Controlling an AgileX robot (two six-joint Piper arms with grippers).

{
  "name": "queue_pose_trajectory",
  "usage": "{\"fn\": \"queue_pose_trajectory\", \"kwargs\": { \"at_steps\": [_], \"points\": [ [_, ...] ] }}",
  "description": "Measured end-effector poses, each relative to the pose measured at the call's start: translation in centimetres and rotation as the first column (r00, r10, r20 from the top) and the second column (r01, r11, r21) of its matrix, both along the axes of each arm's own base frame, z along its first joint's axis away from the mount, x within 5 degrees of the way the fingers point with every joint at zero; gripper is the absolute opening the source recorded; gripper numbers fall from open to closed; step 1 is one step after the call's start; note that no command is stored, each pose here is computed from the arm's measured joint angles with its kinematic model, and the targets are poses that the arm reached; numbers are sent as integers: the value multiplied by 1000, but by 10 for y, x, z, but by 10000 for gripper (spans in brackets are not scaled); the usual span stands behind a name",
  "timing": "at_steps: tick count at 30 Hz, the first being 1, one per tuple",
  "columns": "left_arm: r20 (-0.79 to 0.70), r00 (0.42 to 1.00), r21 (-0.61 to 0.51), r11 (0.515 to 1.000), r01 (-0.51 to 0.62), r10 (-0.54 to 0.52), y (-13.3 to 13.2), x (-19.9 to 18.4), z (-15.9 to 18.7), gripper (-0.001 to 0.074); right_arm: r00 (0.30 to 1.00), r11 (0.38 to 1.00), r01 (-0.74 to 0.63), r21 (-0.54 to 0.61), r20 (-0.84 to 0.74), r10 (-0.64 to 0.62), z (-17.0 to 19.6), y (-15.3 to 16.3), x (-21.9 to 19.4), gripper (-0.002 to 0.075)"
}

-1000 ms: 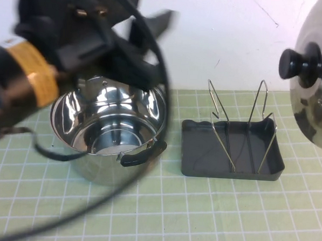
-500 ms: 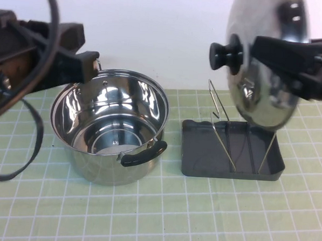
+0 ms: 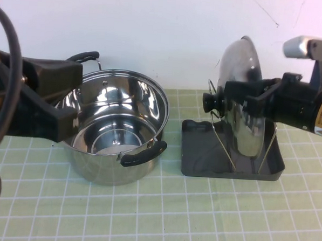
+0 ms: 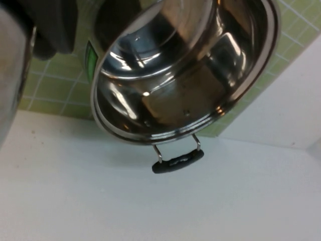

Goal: Put pot lid on rack
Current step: Place the pot lid on the pot rack

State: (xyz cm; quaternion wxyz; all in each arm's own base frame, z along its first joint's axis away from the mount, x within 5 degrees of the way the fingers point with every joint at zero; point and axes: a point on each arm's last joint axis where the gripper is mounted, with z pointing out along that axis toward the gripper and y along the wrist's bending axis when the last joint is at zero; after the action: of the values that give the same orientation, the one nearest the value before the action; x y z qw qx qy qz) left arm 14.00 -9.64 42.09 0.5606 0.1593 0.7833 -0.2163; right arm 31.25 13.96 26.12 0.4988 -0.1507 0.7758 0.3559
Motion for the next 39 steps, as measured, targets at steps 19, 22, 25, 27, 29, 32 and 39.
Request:
{"fn": "queue_pose_trajectory", "kwargs": {
  "at_steps": [19,22,25,27,29,32,39],
  "points": [
    [-30,999,-40,998,43,-44,-11,7,-52,-1,1000,997,-18,-73,18,20,-20,3,10,347],
    [-32,998,-21,999,46,-47,-11,7,-60,-1,1000,997,-19,-75,19,20,-20,3,10,505],
    [11,999,20,999,46,-46,-7,4,-59,-1,1000,997,-4,-73,25,6,-19,-4,12,566],
    [67,997,50,998,43,-47,-2,0,-54,-1,999,997,17,-71,32,-15,-16,-11,14,579],
    [138,989,80,996,34,-45,5,-7,-47,-1,997,997,53,-64,51,-50,-9,-23,16,584],
    [249,968,136,991,9,-43,17,-18,-37,-1,991,993,107,-44,86,-103,6,-40,15,589],
    [433,900,357,925,-130,-41,39,-29,-27,-1,970,993,113,-38,222,-102,51,-53,-7,578]
  ]
}}
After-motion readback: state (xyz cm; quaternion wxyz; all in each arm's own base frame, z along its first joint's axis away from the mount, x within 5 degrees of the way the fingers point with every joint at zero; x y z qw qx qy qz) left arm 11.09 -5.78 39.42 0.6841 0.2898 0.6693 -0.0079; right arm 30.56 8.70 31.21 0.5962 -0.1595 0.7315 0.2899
